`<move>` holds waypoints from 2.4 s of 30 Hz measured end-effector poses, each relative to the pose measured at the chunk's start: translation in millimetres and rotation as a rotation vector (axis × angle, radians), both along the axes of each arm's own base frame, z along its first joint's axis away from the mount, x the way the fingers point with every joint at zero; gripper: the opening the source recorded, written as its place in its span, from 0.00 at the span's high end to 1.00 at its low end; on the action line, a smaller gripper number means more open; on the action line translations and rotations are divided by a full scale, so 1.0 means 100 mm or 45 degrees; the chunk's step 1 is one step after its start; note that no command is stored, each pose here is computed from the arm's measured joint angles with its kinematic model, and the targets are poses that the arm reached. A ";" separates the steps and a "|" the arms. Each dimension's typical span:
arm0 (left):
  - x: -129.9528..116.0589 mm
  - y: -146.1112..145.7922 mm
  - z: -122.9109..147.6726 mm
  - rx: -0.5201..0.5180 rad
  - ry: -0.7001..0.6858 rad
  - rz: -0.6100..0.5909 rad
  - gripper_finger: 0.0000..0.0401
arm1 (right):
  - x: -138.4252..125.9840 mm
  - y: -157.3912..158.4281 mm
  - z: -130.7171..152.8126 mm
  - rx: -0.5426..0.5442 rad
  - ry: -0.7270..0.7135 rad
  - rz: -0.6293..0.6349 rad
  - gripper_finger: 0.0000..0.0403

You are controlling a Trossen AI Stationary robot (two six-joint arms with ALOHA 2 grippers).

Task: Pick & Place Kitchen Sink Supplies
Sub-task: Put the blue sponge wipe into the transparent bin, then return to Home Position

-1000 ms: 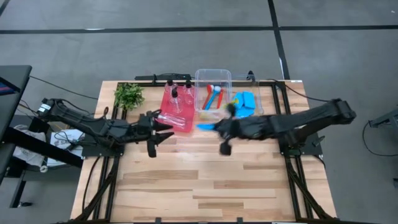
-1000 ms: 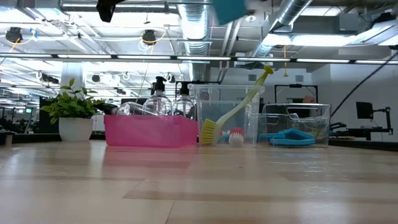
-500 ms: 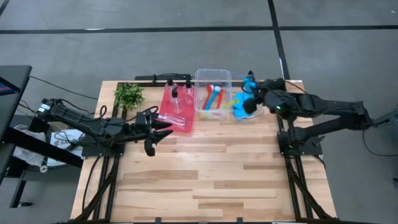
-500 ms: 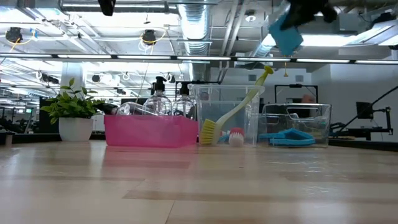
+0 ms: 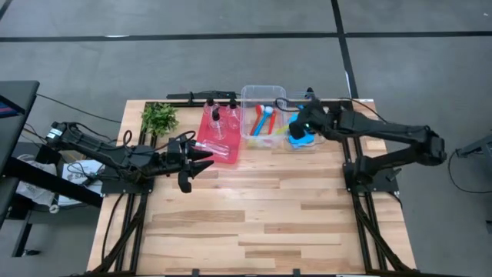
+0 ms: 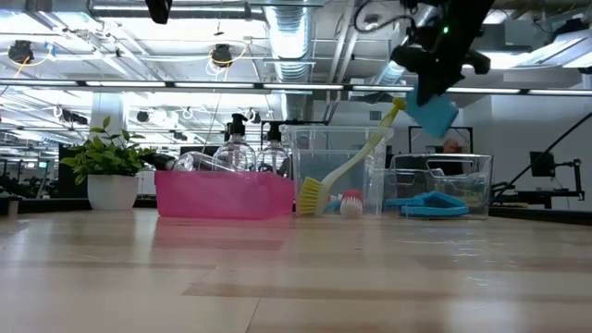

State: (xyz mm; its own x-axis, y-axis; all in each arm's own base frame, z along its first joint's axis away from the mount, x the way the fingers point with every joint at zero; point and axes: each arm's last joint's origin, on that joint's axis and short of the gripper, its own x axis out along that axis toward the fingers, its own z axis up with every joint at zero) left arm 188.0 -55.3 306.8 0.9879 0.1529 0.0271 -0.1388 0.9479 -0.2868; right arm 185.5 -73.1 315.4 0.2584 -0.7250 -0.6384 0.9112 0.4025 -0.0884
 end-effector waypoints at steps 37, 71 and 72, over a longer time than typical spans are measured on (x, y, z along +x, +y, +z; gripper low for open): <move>-0.75 0.21 -0.08 0.054 -0.105 -0.013 0.64 | -0.77 0.69 0.50 -0.230 -0.385 0.416 0.45; -0.99 0.32 -1.23 -0.094 -0.201 0.024 0.64 | -1.05 1.41 0.11 -0.362 -0.559 1.017 0.46; -0.99 0.32 -1.23 -0.094 -0.202 0.016 0.64 | -1.07 1.42 0.03 -0.367 -0.586 1.014 0.46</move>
